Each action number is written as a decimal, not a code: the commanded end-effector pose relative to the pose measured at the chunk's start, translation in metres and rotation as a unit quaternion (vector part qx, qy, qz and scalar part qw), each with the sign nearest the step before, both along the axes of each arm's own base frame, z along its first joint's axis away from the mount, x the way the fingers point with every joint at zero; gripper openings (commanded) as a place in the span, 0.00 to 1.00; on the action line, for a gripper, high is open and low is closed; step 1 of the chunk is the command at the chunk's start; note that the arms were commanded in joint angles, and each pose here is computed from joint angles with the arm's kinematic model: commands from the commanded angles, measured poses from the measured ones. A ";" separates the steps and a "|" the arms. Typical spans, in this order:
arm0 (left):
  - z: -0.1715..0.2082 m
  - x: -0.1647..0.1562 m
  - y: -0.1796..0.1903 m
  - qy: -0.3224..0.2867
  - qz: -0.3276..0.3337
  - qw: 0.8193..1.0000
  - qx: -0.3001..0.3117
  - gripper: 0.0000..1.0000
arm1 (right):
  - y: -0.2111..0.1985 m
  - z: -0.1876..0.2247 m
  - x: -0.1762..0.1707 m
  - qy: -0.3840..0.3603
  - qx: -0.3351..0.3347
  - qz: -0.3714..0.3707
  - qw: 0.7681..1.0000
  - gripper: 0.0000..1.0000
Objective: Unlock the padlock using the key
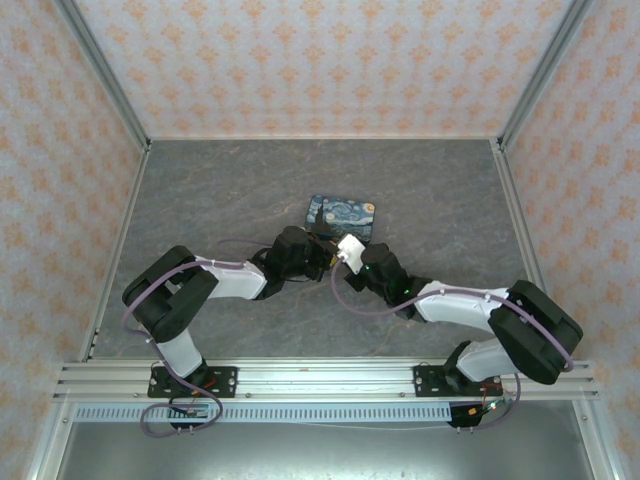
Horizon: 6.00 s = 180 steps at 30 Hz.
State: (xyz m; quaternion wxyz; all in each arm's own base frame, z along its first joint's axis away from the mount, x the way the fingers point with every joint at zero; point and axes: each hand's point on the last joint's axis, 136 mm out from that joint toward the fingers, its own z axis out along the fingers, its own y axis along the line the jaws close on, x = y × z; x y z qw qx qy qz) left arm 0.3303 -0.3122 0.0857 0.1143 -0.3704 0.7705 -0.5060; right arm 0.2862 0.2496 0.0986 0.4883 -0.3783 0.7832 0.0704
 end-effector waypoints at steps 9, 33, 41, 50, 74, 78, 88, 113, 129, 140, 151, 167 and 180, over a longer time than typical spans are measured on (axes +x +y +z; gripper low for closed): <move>0.007 0.001 -0.004 -0.015 -0.007 1.000 0.002 0.06 | 0.012 0.008 0.001 0.062 0.109 -0.029 0.992 0.00; -0.006 -0.015 0.079 -0.021 0.030 0.989 0.146 0.66 | 0.011 -0.023 -0.011 0.302 0.385 -0.149 0.859 0.00; 0.013 -0.006 0.120 -0.038 0.046 0.979 0.197 0.78 | -0.008 -0.040 -0.011 0.368 0.437 -0.210 0.793 0.10; 0.027 0.034 0.124 -0.052 0.002 0.974 0.222 0.85 | -0.023 -0.037 -0.003 0.363 0.431 -0.216 0.797 0.36; -0.058 0.024 0.115 0.022 -0.101 0.957 0.270 0.76 | -0.019 0.024 0.069 0.283 0.466 -0.079 0.835 0.62; -0.065 0.016 0.121 0.030 -0.089 0.959 0.269 0.75 | -0.024 0.017 0.056 0.279 0.457 -0.077 0.841 0.64; -0.062 0.019 0.117 0.027 -0.082 0.960 0.265 0.75 | -0.023 0.002 0.028 0.300 0.448 -0.055 0.840 0.79; -0.061 0.019 0.113 0.026 -0.079 0.963 0.258 0.75 | 0.029 -0.022 0.046 0.334 0.474 -0.014 0.815 0.71; -0.061 0.017 0.114 0.028 -0.078 0.963 0.257 0.75 | 0.026 -0.014 0.038 0.325 0.467 0.000 0.822 0.47; -0.059 0.017 0.114 0.026 -0.078 0.963 0.256 0.75 | 0.028 -0.019 0.040 0.334 0.461 -0.003 0.822 0.31; -0.059 0.016 0.115 0.026 -0.078 0.963 0.257 0.75 | 0.022 -0.026 0.043 0.339 0.458 -0.028 0.821 0.07; -0.065 0.002 0.115 0.031 -0.079 0.962 0.259 0.75 | -0.010 -0.014 0.058 0.301 0.510 -0.102 0.800 0.00; -0.064 0.001 0.111 0.026 -0.077 0.963 0.256 0.76 | -0.019 0.000 0.068 0.288 0.557 -0.131 0.768 0.00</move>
